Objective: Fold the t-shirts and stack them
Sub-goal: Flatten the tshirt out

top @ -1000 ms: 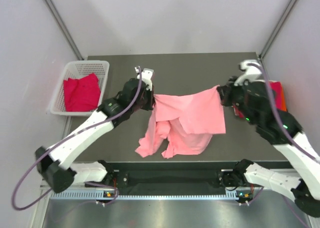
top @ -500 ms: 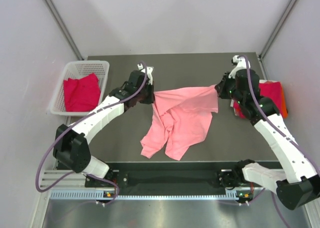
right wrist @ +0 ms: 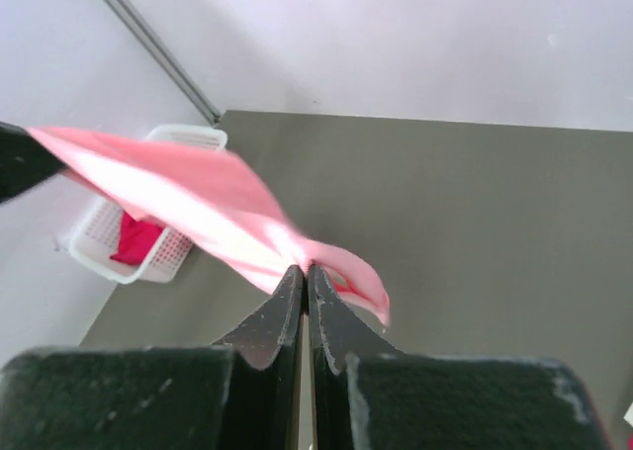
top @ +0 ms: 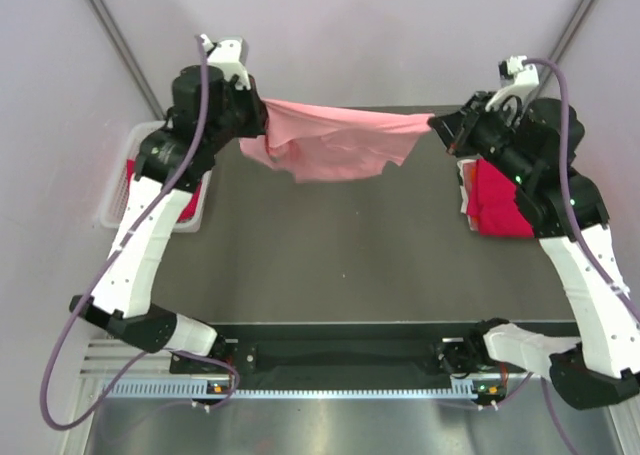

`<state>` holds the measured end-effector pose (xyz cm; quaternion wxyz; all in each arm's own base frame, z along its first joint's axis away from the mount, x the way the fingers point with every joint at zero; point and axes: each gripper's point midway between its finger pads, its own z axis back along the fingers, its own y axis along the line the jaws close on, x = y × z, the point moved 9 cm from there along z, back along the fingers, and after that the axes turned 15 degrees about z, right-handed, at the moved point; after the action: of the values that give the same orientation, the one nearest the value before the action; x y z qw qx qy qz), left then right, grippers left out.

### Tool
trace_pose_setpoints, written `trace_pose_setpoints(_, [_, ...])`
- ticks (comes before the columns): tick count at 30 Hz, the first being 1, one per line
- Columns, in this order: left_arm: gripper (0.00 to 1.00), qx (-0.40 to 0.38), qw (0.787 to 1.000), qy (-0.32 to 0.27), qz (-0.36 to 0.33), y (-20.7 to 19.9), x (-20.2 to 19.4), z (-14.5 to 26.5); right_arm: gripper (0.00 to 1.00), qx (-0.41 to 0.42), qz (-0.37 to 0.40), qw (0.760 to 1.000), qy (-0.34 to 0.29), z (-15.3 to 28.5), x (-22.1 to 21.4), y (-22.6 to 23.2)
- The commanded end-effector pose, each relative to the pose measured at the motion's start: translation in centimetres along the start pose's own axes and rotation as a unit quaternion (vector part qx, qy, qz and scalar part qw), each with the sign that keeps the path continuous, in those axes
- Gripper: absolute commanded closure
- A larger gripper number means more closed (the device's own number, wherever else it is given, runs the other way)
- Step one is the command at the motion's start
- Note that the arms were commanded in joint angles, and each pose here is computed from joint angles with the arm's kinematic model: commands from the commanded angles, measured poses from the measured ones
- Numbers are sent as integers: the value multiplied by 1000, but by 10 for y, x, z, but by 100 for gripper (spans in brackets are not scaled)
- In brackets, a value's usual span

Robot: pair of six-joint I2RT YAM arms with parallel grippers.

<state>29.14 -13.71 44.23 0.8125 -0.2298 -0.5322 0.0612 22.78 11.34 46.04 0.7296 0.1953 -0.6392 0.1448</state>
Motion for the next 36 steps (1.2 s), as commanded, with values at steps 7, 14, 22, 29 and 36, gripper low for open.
trace_pose_setpoints(7, [100, -65, 985, 161, -4, 11, -90, 2, 100, -41, -47, 995, 79, 42, -95, -7])
trace_pose_setpoints(14, [100, -63, 966, 249, 34, 25, -163, -83, 100, -92, -52, 985, 140, -3, -130, -37])
trace_pose_setpoints(22, [44, -39, 951, 306, 37, 26, -205, -130, 17, -118, -87, 966, 212, -30, -196, -64])
trace_pose_setpoints(29, [26, 48, 974, 219, 31, 48, -189, -98, 31, -130, -127, 954, 238, -1, -250, -58])
trace_pose_setpoints(36, [5, 175, 975, 120, 66, 82, -161, -68, 35, -163, -158, 933, 280, 29, -295, -47])
